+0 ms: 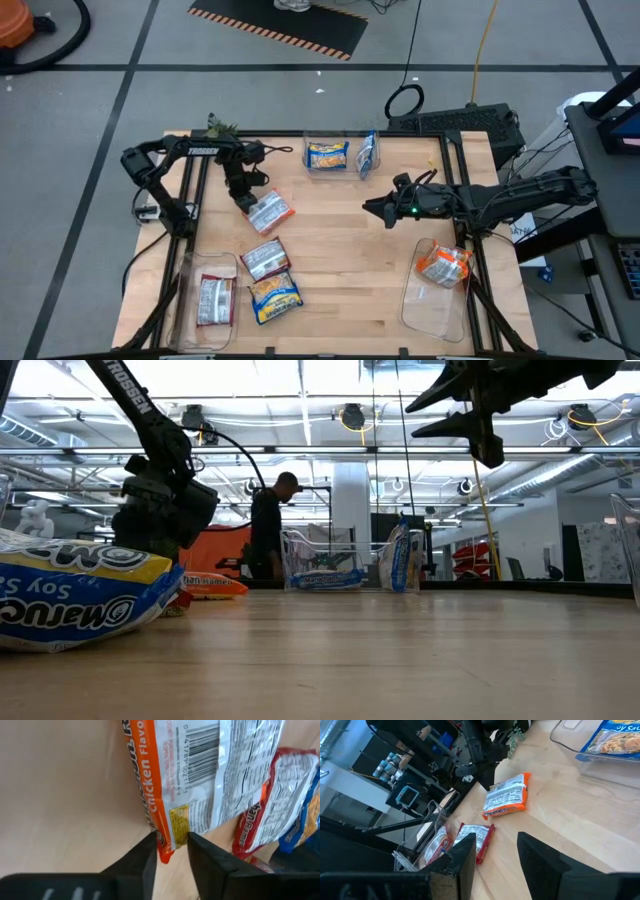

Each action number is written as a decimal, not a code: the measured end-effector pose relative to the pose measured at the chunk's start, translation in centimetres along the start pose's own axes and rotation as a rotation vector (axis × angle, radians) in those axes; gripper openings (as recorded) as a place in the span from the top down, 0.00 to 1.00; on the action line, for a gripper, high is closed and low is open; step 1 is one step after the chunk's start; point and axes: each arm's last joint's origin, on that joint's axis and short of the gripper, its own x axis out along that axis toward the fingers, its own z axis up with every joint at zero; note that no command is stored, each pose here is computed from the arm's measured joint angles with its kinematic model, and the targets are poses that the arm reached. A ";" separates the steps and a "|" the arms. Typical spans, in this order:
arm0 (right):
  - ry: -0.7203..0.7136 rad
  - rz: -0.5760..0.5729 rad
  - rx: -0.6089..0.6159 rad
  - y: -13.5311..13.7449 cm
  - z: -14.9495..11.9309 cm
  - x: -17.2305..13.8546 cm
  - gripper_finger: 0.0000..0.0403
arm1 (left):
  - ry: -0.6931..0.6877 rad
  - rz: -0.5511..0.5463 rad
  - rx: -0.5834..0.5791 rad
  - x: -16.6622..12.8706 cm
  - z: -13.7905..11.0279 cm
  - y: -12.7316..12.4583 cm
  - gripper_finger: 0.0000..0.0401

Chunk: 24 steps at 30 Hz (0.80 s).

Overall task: Sort Maruchan noodles
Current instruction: Put the orange noodle pack into the bottom right transparent bin

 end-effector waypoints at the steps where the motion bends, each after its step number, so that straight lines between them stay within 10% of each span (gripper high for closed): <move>1: 0.000 0.000 -0.002 0.0 0.0 0.0 0.65 | 0.003 -0.001 0.002 0.0 0.0 0.0 0.74; 12: -0.001 -0.001 -0.030 0.0 0.0 0.0 0.65 | 0.017 0.007 0.010 0.4 0.1 -0.6 0.98; 24: -0.004 0.000 -0.002 0.0 0.0 0.0 0.65 | -0.065 0.071 -0.023 -1.2 -0.7 -3.2 1.00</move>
